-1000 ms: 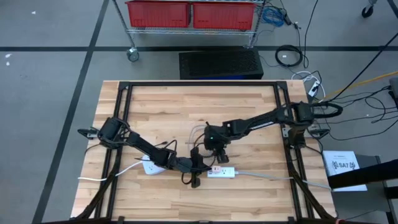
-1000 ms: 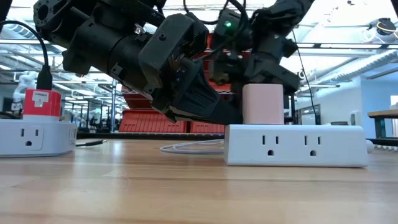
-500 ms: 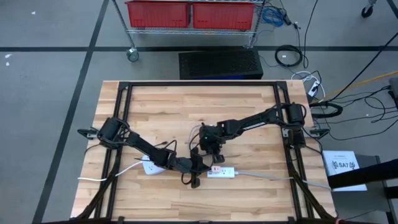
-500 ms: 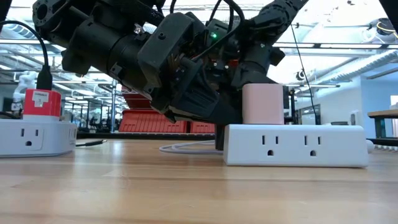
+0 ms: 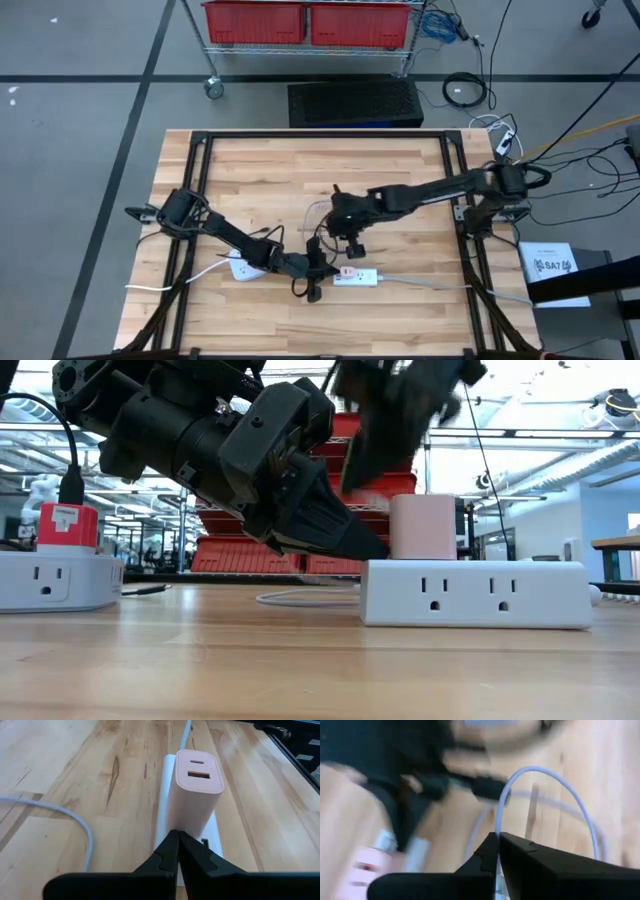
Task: Insert USB
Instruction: Insert the pink charger cable into the pink charger adapter on the right white outlet extension
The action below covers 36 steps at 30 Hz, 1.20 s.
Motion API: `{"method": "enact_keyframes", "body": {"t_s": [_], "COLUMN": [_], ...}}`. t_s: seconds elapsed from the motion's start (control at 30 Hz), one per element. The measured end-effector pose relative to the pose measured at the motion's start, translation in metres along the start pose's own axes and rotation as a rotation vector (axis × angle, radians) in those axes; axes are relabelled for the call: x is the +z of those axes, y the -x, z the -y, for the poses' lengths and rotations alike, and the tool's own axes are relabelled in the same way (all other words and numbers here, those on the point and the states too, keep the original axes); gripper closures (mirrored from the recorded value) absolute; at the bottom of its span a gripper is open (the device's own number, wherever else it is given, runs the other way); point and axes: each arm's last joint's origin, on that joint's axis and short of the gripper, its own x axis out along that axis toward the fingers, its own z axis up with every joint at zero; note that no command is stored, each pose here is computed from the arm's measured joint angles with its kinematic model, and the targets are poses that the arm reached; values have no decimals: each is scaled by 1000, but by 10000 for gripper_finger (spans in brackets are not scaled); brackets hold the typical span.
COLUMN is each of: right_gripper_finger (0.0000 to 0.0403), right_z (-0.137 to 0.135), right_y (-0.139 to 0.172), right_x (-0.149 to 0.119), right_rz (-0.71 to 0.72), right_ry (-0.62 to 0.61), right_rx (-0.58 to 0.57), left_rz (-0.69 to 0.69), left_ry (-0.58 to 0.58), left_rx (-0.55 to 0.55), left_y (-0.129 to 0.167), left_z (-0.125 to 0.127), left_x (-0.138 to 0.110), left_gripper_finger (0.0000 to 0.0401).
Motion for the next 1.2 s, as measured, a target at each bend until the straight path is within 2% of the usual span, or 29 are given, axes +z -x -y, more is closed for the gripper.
{"method": "enact_keyframes", "body": {"t_s": [0.1, 0.27, 0.5, 0.63, 0.8, 1.1, 1.2], "right_gripper_finger": [402, 403, 403, 403, 403, 403, 403], "right_z": [-15, -38, -55, -58, -60, -65, -65], "right_y": [22, 46, 42, 32, 19, -15, -25], "right_x": [4, -12, -59, -89, -106, -115, -121], "right_rz": [97, 316, 681, 832, 931, 981, 973], "right_ry": [11, -26, -92, -125, -140, -125, -142], "right_rx": [-24, -1, 88, 130, 177, 346, 364], "left_rz": [0, 1, 5, 12, 25, 25, 25], "left_ry": [1, -7, -23, -22, -19, -18, -18], "left_rx": [0, 0, -2, -4, -8, -8, -8], "left_y": [0, 0, 0, 0, 0, 0, 0], "left_z": [0, 0, 0, 0, 1, 1, 1], "left_x": [0, 0, 0, 1, 2, 2, 2], "left_gripper_finger": [380, 380, 380, 380, 380, 380, 380]}}
